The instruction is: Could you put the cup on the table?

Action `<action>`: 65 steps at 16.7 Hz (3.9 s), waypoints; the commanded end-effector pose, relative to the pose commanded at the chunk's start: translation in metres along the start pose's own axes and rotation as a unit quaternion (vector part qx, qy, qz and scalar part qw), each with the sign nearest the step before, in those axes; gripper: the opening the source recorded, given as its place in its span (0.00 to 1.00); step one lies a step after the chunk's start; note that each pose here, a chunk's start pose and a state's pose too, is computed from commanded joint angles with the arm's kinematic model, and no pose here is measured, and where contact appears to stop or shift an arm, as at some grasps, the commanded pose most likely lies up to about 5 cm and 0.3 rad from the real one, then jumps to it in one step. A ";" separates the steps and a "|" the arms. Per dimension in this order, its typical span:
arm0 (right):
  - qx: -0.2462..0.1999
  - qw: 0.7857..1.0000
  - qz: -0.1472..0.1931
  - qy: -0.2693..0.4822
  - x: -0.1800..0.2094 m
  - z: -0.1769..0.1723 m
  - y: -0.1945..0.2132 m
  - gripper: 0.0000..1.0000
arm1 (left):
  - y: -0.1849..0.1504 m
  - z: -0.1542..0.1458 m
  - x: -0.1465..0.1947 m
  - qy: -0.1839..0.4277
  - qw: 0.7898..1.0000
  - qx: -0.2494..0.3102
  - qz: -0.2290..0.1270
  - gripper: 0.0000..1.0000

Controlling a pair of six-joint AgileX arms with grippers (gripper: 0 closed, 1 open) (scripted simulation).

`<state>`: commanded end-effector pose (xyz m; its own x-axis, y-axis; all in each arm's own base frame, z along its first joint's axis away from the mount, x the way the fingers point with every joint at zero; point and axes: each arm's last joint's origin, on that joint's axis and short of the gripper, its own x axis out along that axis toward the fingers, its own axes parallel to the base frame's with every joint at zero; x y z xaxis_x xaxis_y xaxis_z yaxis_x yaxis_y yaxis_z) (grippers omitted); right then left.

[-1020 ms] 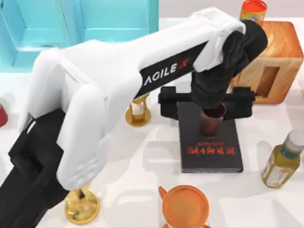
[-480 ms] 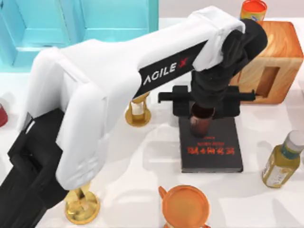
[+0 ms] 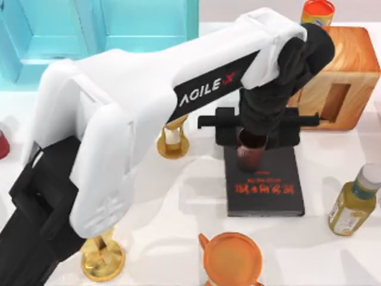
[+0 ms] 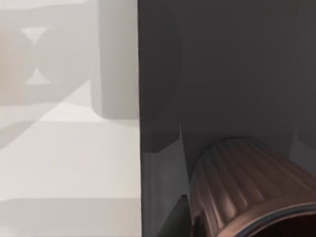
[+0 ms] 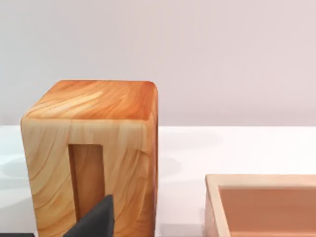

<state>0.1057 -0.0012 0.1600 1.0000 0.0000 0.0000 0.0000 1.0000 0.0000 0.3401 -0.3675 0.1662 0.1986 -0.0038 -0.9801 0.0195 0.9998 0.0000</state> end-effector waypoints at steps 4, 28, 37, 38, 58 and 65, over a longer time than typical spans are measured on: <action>0.000 1.000 0.000 0.000 0.000 0.000 0.000 1.00 | 0.000 0.000 0.000 0.000 1.000 0.000 0.000 0.00; 0.000 1.000 0.000 0.000 0.000 0.000 0.000 1.00 | 0.077 0.036 -0.105 -0.047 0.994 0.063 -0.073 0.00; 0.000 1.000 0.000 0.000 0.000 0.000 0.000 1.00 | 0.270 0.007 -0.094 -0.010 0.999 0.033 -0.023 0.00; 0.000 1.000 0.000 0.000 0.000 0.000 0.000 1.00 | 0.289 -0.001 -0.094 -0.005 1.000 0.025 -0.015 0.00; 0.000 1.000 0.000 0.000 0.000 0.000 0.000 1.00 | 0.327 -0.027 -0.030 0.000 1.000 0.000 -0.002 0.00; 0.000 1.000 0.000 0.000 0.000 0.000 0.000 1.00 | 0.327 -0.027 -0.030 0.000 1.000 0.000 -0.002 0.45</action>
<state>0.1057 -0.0012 0.1600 1.0000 0.0000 0.0000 0.0000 1.0000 0.0000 0.3140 -0.0402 0.1903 0.1991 -0.0074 -0.9799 0.0200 0.9998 -0.0035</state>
